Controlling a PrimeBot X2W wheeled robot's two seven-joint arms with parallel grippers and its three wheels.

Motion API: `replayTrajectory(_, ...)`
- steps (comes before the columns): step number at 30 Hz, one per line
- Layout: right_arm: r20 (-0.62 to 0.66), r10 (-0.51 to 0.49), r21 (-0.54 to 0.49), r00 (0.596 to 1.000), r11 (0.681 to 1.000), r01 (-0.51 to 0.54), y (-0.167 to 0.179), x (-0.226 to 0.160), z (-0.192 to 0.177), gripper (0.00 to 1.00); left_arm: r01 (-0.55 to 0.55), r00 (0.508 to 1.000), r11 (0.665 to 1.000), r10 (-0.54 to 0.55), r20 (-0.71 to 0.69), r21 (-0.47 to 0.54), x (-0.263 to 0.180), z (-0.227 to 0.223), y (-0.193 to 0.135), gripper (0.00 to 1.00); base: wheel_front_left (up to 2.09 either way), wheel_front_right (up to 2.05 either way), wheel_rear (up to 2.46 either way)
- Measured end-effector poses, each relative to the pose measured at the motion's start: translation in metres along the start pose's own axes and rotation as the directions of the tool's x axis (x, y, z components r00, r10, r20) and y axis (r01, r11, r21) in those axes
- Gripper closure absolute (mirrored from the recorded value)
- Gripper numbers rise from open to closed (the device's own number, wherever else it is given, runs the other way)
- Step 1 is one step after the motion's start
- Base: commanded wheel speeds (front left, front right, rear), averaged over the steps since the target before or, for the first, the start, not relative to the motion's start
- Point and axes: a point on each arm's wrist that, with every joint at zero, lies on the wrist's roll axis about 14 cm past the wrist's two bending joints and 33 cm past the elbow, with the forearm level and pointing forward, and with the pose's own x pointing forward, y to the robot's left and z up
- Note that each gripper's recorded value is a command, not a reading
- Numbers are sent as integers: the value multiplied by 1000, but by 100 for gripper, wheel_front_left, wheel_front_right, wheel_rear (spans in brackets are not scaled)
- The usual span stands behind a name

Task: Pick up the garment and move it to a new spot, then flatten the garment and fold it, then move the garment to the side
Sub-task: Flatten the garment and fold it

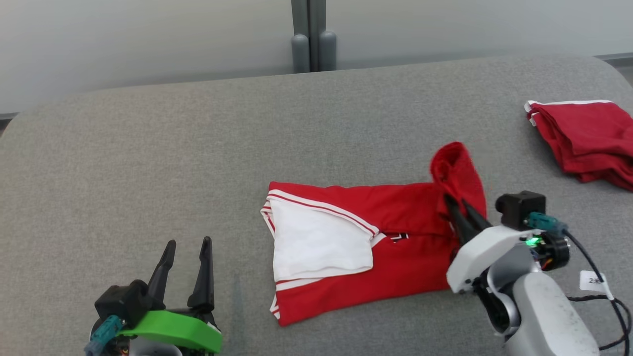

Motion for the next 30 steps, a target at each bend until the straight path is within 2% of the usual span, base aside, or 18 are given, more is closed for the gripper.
replayTrajectory(5, -5, 188, 58, 982, 981, -187, 63, 6, -4, 100, -11, 1000, 1000, 11, 12, 0, -1, 4, 3, 0, 0, 0, 0)
replayTrajectory(12, -57, 399, 86, 915, 915, -393, 135, 7, -20, 100, -27, 999, 1000, 27, 22, -15, 2, 6, 7, 0, 0, 0, 0)
replayTrajectory(28, -173, 544, 95, 821, 839, -536, 188, 22, -58, 100, -68, 997, 997, 69, 23, -24, 1, 6, 17, 0, 0, 0, 0)
replayTrajectory(29, -172, 547, 92, 819, 837, -539, 189, 23, -58, 94, -68, 997, 997, 68, 22, -24, 1, 6, 17, 0, 0, 0, 0)
replayTrajectory(30, -173, 552, 91, 816, 834, -545, 191, 24, -58, 74, -68, 997, 997, 68, 20, -24, 1, 5, 17, 0, 0, 0, 0)
